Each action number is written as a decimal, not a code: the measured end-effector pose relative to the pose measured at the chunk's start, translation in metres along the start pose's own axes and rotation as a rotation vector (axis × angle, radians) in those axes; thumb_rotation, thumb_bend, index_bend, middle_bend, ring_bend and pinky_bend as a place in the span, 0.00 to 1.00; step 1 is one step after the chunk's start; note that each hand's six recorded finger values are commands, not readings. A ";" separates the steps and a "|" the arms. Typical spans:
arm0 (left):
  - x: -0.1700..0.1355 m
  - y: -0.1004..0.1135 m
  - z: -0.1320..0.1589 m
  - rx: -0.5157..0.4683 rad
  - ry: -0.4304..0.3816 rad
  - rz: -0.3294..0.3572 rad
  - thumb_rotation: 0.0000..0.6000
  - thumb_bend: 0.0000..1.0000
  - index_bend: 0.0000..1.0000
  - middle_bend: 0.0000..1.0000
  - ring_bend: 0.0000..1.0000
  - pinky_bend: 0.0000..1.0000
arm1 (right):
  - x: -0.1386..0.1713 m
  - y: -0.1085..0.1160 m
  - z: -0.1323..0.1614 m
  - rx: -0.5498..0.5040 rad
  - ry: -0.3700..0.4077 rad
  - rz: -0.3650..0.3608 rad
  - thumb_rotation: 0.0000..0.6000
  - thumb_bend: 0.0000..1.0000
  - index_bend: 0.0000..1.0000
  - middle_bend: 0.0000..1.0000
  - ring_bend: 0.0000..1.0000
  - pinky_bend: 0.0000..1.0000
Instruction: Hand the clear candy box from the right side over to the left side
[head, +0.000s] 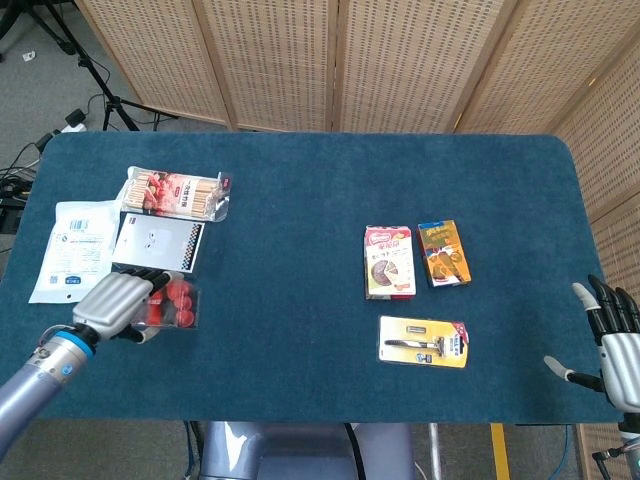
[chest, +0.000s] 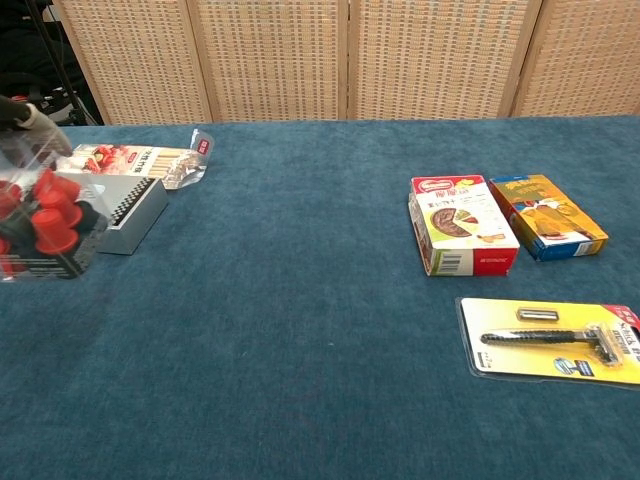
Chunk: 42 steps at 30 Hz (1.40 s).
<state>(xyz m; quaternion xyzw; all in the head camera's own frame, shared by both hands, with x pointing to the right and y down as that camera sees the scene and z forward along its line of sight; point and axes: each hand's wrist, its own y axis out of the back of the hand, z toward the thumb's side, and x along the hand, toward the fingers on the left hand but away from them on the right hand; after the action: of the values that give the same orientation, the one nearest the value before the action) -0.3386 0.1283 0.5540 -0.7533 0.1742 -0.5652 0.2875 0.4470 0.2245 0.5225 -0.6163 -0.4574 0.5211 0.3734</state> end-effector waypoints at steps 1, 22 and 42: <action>-0.003 -0.002 -0.009 0.007 0.009 0.000 1.00 0.44 0.62 0.27 0.26 0.28 | 0.000 0.000 0.000 0.001 -0.001 0.000 1.00 0.00 0.00 0.00 0.00 0.00; -0.008 -0.037 -0.105 0.116 0.150 -0.003 1.00 0.41 0.62 0.27 0.26 0.28 | -0.001 -0.001 0.001 0.007 -0.002 0.002 1.00 0.00 0.00 0.00 0.00 0.00; 0.035 -0.052 -0.096 0.178 0.116 0.022 1.00 0.31 0.51 0.07 0.10 0.22 | 0.000 0.000 0.001 -0.002 0.001 -0.007 1.00 0.00 0.00 0.00 0.00 0.00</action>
<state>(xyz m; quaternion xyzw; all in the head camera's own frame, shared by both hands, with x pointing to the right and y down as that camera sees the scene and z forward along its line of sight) -0.4227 0.1251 0.6314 -0.6888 0.1479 -0.6180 0.3489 0.4461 0.2244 0.5221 -0.6153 -0.4598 0.5190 0.3750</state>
